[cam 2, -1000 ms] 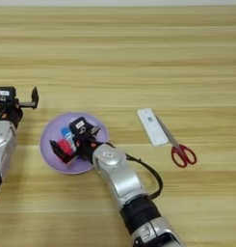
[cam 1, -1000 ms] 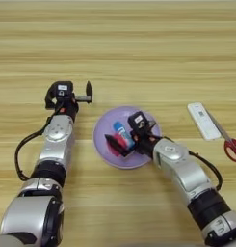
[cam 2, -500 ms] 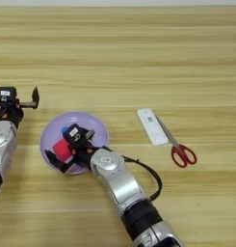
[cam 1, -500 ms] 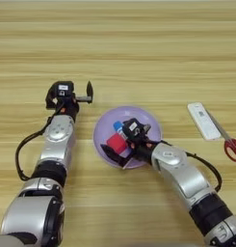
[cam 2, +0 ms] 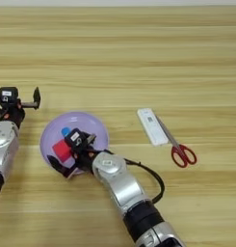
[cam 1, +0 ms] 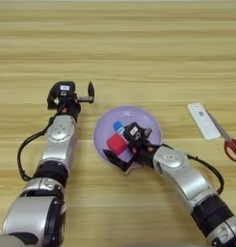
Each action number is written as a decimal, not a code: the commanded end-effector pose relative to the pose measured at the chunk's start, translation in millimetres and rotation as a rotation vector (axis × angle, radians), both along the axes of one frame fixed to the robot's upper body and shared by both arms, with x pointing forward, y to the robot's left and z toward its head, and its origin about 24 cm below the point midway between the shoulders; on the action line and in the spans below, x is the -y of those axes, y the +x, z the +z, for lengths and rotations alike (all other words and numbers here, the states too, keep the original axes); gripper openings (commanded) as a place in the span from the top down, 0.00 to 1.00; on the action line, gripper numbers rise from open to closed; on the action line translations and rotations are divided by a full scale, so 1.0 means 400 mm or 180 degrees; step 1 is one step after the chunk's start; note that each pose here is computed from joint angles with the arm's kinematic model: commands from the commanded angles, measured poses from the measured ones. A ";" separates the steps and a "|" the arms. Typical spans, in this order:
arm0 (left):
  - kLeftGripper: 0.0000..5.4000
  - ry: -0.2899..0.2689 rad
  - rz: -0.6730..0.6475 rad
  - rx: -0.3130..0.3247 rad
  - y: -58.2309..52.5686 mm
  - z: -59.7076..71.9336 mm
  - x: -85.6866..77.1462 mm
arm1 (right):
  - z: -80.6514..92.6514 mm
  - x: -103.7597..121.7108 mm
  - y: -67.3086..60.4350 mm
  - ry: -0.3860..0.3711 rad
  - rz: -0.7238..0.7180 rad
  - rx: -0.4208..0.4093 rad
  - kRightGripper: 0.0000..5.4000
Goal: Move the objects on the table
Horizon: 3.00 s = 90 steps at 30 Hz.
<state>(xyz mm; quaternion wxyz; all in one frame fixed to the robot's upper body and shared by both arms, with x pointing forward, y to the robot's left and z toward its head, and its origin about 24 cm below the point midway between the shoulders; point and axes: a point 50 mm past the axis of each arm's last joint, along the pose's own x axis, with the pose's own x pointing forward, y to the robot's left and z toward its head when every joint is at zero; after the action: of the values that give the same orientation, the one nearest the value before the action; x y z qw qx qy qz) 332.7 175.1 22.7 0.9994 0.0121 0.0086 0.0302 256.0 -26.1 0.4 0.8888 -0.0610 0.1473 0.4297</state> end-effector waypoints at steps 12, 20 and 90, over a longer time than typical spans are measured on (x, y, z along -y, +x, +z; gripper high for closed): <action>0.00 0.0024 -0.0030 0.0030 0.011 0.015 0.009 | -0.017 -0.006 0.003 -0.0101 0.0082 -0.0049 0.00; 0.00 0.0024 -0.0030 0.0028 0.012 0.015 0.008 | -0.021 -0.010 0.003 -0.0107 0.0104 -0.0066 0.00; 0.00 0.0016 -0.0040 0.0050 0.011 0.017 0.017 | -0.010 0.010 0.016 -0.0079 -0.0012 0.0086 0.58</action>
<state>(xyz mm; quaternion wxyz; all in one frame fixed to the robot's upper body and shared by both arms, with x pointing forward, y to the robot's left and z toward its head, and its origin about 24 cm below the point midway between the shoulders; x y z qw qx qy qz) 334.0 171.7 25.5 0.9995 0.0086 0.0024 0.0292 259.8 -27.6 -9.3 0.8861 -0.0721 0.1576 0.4298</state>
